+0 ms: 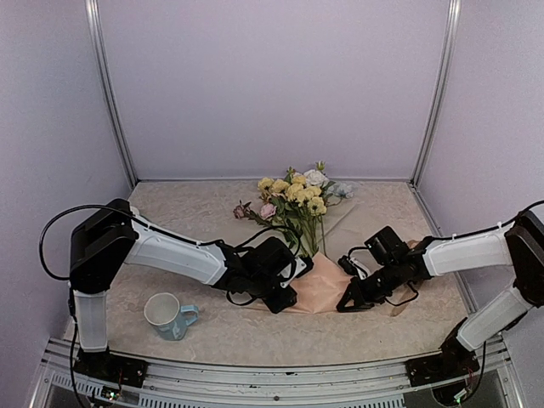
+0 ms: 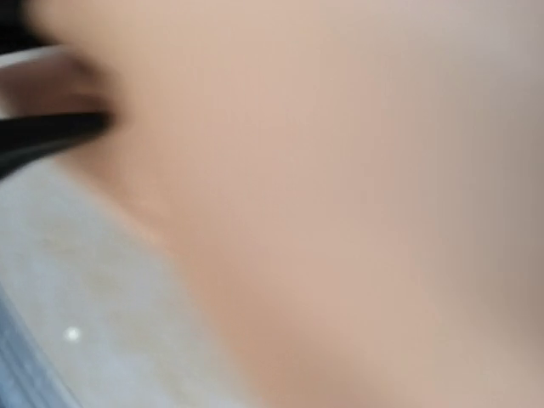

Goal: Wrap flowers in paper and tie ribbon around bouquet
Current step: Press the fold line of the 1/4-folded wrapping paper.

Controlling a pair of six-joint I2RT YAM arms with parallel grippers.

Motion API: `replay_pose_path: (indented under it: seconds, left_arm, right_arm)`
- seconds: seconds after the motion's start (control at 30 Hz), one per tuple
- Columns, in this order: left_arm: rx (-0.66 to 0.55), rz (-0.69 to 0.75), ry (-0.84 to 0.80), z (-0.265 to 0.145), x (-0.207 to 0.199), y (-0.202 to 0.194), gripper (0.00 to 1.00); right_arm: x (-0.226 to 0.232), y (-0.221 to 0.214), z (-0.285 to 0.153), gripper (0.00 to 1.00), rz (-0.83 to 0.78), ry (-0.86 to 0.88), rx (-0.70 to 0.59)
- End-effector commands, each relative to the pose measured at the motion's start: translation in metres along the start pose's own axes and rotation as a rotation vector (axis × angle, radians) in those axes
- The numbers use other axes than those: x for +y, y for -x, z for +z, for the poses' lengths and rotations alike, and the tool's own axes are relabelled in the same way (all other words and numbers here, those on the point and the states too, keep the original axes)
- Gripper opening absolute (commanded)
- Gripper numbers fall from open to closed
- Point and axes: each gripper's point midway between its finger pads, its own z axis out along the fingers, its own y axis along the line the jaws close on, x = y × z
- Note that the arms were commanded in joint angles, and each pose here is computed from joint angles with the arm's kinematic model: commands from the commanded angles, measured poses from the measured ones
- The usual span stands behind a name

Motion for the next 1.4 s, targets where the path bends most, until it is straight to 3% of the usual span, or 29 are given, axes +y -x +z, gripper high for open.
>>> replay_pose_path:
  seconds: [0.0,0.1,0.3,0.67,0.8,0.93,1.1,1.37]
  left_arm:
    - [0.206,-0.017,-0.022,0.001,-0.001,-0.062,0.38]
    - [0.227,-0.020,-0.018,-0.003,0.001,-0.071,0.38]
    - [0.285,-0.026,-0.022,-0.005,0.002,-0.092,0.38]
    - [0.301,-0.030,0.002,-0.014,0.007,-0.105,0.38]
    - [0.301,-0.030,0.002,-0.012,0.007,-0.105,0.38]
    - [0.290,-0.034,-0.002,-0.013,0.005,-0.103,0.38]
    - [0.297,-0.034,0.003,-0.014,0.007,-0.104,0.38]
    - [0.278,-0.046,0.028,-0.022,0.010,-0.097,0.38]
  right_arm:
    - [-0.042,-0.002,-0.006,0.05,0.129,-0.089,-0.028]
    - [-0.076,-0.006,-0.020,0.06,0.162,-0.281,-0.042]
    - [-0.115,-0.015,-0.047,0.10,0.209,-0.498,-0.049]
    - [-0.103,0.015,-0.094,0.15,0.158,-0.622,-0.115]
    - [-0.069,0.044,-0.109,0.19,0.109,-0.516,-0.216]
    - [-0.021,0.065,-0.099,0.09,0.001,-0.344,-0.291]
    - [0.049,0.052,-0.033,0.08,-0.190,0.003,-0.187]
    - [-0.006,0.030,0.020,0.05,-0.163,-0.155,-0.035]
